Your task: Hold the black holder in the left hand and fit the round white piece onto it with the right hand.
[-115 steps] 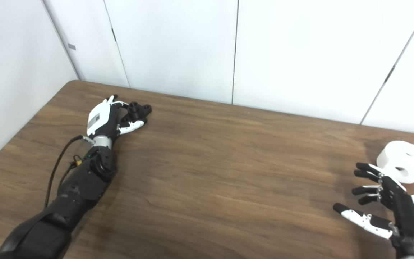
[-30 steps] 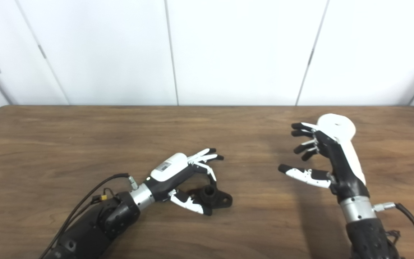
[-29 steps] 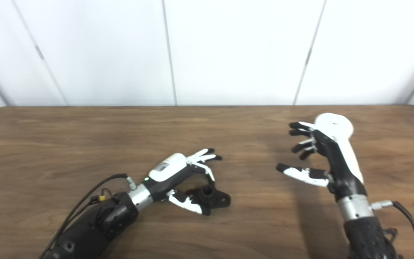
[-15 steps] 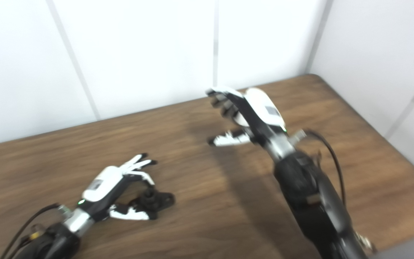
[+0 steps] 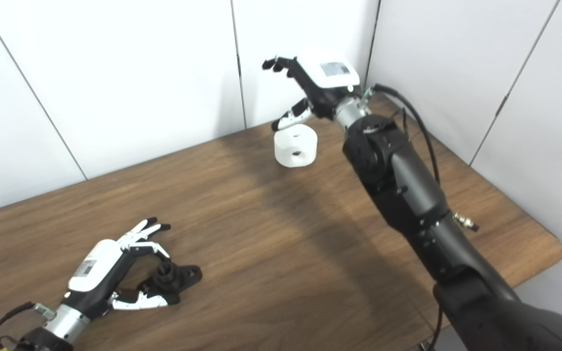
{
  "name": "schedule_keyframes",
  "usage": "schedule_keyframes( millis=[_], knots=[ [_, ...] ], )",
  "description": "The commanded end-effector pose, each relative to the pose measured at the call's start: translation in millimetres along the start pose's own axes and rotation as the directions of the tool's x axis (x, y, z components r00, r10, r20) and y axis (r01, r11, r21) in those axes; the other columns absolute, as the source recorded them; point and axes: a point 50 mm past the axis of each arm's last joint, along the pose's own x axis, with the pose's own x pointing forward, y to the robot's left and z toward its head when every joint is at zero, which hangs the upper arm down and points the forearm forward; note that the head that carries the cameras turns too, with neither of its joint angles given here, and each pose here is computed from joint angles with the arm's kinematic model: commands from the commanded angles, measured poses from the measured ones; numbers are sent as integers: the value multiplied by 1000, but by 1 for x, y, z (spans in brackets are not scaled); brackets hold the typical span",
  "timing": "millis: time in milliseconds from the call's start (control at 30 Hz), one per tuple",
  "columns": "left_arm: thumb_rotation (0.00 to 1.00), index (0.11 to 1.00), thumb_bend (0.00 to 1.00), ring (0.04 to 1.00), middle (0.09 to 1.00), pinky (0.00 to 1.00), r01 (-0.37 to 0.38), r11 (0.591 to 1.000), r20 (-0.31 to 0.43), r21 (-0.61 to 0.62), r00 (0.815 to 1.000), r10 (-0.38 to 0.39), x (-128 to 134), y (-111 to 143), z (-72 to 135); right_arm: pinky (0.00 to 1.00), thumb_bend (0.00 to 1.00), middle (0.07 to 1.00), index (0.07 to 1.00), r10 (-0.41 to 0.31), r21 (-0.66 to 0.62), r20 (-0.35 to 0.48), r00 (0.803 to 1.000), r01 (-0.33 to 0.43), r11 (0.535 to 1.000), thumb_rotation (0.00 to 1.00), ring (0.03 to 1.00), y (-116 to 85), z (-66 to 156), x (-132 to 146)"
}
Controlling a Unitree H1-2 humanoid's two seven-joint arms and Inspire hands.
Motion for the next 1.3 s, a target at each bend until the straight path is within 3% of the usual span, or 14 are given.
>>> schedule_keyframes(
  millis=[0, 100, 167, 233, 333, 467, 633, 833, 1067, 1267],
  knots=[
    [61, 482, 525, 977, 903, 918, 172, 984, -208, -46, 962, -177, -75, -55, -39, 650, 747, 802, 796, -17, -44, 9, 1000, 18, 999, 261, 779, -36, -2, 19],
    [61, 482, 525, 981, 906, 920, 172, 984, -210, -45, 961, -178, -76, -55, -39, 693, 837, 859, 831, 113, -67, 1, 994, -113, 991, 312, 824, -47, -6, 29],
    [61, 482, 525, 981, 907, 912, 167, 985, -208, -47, 963, -173, -76, -55, -39, 786, 916, 902, 862, 206, -83, -16, 978, -207, 975, 355, 870, -52, -8, 35],
    [60, 482, 525, 978, 906, 909, 165, 985, -207, -46, 963, -171, -77, -54, -39, 852, 971, 946, 890, 283, -78, -36, 959, -285, 955, 371, 911, -54, -7, 39],
    [61, 482, 525, 977, 904, 916, 165, 985, -209, -49, 963, -172, -77, -54, -40, 815, 998, 987, 915, 391, -59, -72, 918, -395, 917, 376, 955, -52, -9, 48],
    [64, 482, 525, 974, 901, 915, 169, 985, -210, -46, 962, -175, -79, -55, -40, 859, 1000, 1000, 926, 478, -76, -121, 870, -488, 870, 358, 996, -46, -8, 55],
    [62, 482, 525, 975, 903, 908, 172, 984, -213, -46, 961, -178, -81, -56, -41, 904, 1000, 1000, 923, 522, -107, -140, 841, -537, 837, 357, 998, -37, -2, 59],
    [64, 482, 525, 979, 908, 906, 179, 983, -211, -43, 960, -184, -82, -57, -40, 877, 1000, 1000, 927, 552, -119, -159, 818, -571, 812, 348, 985, -23, 3, 63],
    [62, 482, 525, 975, 906, 906, 170, 984, -212, -58, 961, -178, -81, -57, -39, 992, 1000, 997, 920, 561, -113, -178, 809, -583, 805, 318, 1000, -9, 4, 69],
    [63, 482, 525, 980, 907, 924, 175, 983, -221, -56, 958, -183, -84, -59, -40, 984, 1000, 975, 932, 538, -137, -188, 822, -564, 814, 313, 994, -9, 0, 70]
  ],
)
